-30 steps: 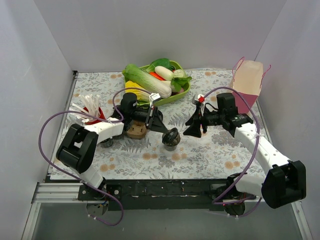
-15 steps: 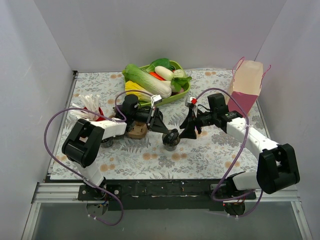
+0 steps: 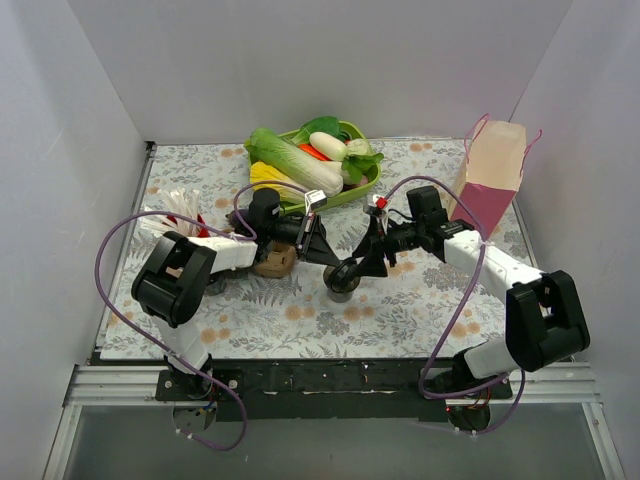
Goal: Pack the takeout coffee
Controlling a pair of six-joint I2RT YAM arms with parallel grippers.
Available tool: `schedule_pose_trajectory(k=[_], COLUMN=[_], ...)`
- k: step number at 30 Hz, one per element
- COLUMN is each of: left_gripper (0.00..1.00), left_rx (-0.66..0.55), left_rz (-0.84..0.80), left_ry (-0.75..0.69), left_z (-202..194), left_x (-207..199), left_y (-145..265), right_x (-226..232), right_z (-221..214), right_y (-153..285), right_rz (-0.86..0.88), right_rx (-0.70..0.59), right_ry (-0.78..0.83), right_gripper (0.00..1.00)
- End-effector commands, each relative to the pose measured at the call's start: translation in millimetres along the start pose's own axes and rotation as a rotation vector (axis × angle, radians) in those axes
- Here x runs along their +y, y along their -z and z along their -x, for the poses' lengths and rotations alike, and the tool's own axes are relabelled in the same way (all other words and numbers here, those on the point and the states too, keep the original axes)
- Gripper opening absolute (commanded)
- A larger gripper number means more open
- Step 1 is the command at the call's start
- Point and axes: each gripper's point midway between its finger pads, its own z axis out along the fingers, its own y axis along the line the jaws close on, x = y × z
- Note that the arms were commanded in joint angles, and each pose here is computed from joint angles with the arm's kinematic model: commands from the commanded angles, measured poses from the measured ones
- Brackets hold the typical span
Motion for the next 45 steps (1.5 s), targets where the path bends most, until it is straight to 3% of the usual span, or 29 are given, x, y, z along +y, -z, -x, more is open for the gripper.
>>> schedule_pose_trajectory(k=[1, 11, 20, 30, 45], left_gripper=[0.00, 0.00, 0.04, 0.37, 0.48], left_rx=[0.018, 0.009, -0.003, -0.048, -0.132], left_rz=[-0.017, -0.009, -0.003, 0.034, 0.123], left_ry=[-0.045, -0.036, -0.030, -0.025, -0.090], left_z=[3.2, 3.6, 10.1, 19.2, 41.2], left_x=[-9.9, -6.6, -5.1, 3.4, 15.2], left_y=[-0.3, -0.1, -0.5, 3.7, 6.9], right_x=[-1.2, -3.9, -7.1, -13.5, -22.2], right_z=[22.8, 18.6, 14.5, 9.8, 3.4], right_y=[-5.0, -9.9, -9.7, -11.3, -12.3], right_rz=[0.044, 0.054, 0.039, 0.018, -0.024], right_rx=[-0.041, -0.040, -0.026, 0.000, 0.014], right_ry=[0.064, 0.024, 0.006, -0.027, -0.068], right_gripper=[0.70, 0.57, 0.52, 0.47, 0.45])
